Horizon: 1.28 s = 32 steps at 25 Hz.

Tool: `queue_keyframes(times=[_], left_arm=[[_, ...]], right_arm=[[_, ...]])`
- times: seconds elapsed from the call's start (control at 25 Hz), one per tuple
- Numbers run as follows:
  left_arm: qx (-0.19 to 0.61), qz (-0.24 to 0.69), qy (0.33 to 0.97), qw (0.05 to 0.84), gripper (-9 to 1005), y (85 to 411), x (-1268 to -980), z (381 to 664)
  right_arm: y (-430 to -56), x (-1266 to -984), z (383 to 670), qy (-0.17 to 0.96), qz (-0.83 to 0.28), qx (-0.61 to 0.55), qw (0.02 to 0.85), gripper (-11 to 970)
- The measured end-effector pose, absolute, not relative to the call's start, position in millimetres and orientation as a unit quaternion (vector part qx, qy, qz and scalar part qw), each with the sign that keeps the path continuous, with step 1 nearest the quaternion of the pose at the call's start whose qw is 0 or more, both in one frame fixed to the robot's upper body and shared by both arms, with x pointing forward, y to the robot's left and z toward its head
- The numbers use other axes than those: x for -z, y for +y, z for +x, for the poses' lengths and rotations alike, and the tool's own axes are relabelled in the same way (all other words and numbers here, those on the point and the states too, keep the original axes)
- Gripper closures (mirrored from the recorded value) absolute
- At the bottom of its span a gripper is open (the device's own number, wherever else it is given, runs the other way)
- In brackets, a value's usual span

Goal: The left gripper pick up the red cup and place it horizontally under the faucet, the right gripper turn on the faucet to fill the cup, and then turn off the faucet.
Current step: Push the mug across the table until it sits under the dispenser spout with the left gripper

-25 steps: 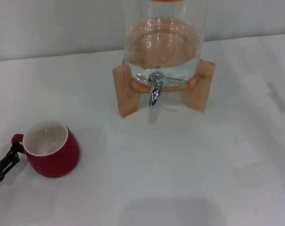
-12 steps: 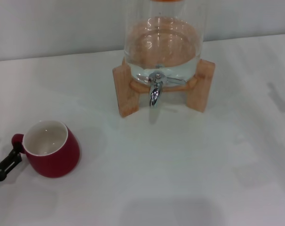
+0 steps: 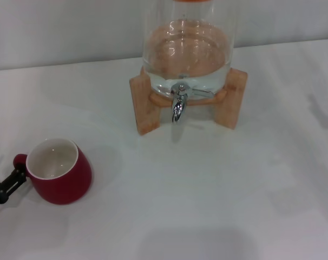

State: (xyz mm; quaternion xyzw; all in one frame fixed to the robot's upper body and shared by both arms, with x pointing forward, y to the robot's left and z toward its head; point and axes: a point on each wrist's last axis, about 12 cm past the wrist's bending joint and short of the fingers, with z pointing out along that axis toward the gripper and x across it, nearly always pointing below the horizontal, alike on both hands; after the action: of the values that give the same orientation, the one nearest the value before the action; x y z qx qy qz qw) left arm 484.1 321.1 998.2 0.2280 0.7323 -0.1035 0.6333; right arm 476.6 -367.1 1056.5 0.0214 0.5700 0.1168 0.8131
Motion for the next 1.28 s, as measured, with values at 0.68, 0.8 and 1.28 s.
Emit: queue_keyframes(times=[0.68,0.8,1.28], left_arm=[[0.103,0.224,0.733,0.634,218,320.4,-997.8,483.8],[0.102,0.222,0.735,0.633,294,320.2,-997.2,484.3],[0.097,0.224,0.742,0.625,731,319.5,-995.3,487.0]], right_arm=[[-366.9,-1056.5,477.4,0.57,0.021,-0.117,0.813,161],[-367.0,-1056.3,477.0,0.571,0.022,-0.117,0.813,161],[-367.1,-1056.6,476.2,0.569,0.021,-0.117,0.814,161]])
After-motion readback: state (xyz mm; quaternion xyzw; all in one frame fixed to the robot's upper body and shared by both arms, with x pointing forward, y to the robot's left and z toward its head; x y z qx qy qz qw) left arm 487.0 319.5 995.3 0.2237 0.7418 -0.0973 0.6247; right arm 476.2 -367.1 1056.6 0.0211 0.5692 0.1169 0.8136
